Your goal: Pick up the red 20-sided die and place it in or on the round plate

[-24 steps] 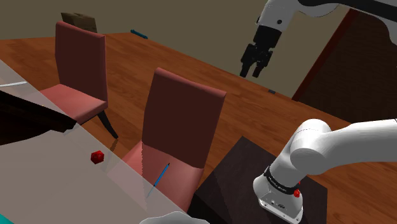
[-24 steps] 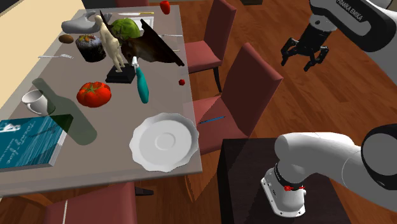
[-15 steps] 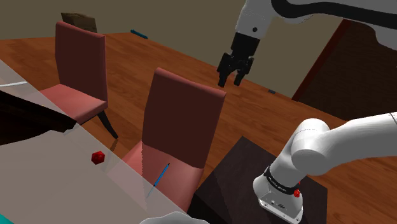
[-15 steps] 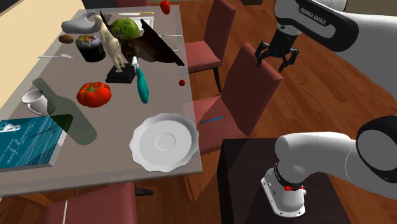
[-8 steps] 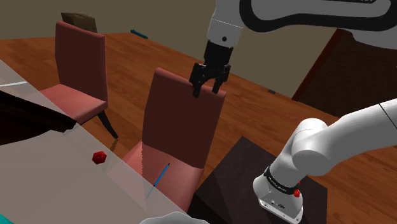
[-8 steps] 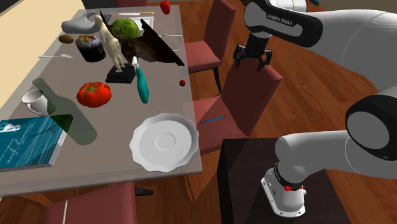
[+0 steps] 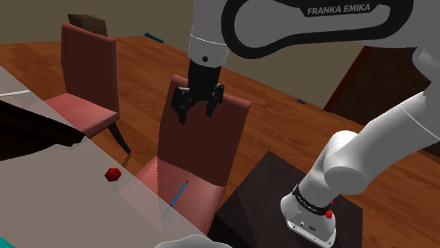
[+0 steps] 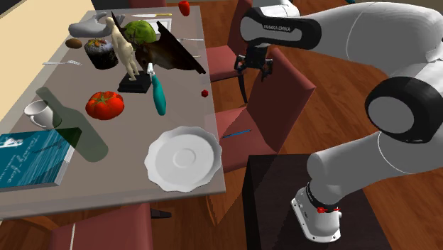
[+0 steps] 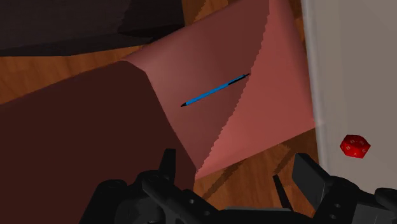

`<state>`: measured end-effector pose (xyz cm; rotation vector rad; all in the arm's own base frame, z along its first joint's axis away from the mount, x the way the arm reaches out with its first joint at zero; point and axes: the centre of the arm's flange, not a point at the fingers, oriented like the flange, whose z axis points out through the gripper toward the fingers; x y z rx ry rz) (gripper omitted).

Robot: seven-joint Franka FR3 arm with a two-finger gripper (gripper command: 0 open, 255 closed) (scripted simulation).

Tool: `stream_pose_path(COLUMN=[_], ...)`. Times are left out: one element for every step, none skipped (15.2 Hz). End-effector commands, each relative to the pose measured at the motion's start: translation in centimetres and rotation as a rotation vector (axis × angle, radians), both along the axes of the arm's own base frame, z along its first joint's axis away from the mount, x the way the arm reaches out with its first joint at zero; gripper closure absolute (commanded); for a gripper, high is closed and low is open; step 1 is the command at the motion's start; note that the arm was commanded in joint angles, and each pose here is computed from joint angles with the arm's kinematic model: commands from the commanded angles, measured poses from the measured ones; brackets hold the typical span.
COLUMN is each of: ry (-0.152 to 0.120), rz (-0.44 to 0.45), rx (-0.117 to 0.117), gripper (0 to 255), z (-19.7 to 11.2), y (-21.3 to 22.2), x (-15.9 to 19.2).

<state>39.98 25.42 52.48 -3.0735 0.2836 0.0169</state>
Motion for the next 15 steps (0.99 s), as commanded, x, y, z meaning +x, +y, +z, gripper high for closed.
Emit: stream_pose_path(ry=[-0.001, -0.001, -0.002, -0.002, -0.003, -0.003, -0.004, -0.004, -0.005, -0.005, -0.005, -0.006, -0.006, -0.007, -0.007], rz=[0.0, 0.001, 0.001, 0.002, 0.002, 0.003, 0.003, 0.004, 0.005, 0.005, 0.006, 0.006, 0.007, 0.007, 0.008], rx=[-0.008, -0.013, -0.018, -0.023, -0.028, -0.033, -0.038, -0.043, -0.048, -0.053, -0.057, -0.062, -0.067, -0.072, -0.077], gripper=[0, 0, 0, 0, 0, 0, 0, 0, 0, 0, 0, 0, 0, 0, 0], z=[-1.1, -1.6, -2.1, -2.6, -3.2, -3.7, -4.2, -4.7, -5.3, -5.8, -6.4, -6.9, -7.5, -8.1, -8.6], y=[2.4, 3.6, 4.8, 6.0, 7.2, 8.4, 9.6, 10.7, 11.9, 13.1, 14.3, 15.5, 16.6, 17.8, 19.0], x=[0.8, 1.3, 1.8, 2.3, 2.7, 3.2, 3.7, 4.2, 4.6, 5.1, 5.6, 6.0, 6.5, 7.0, 7.5])
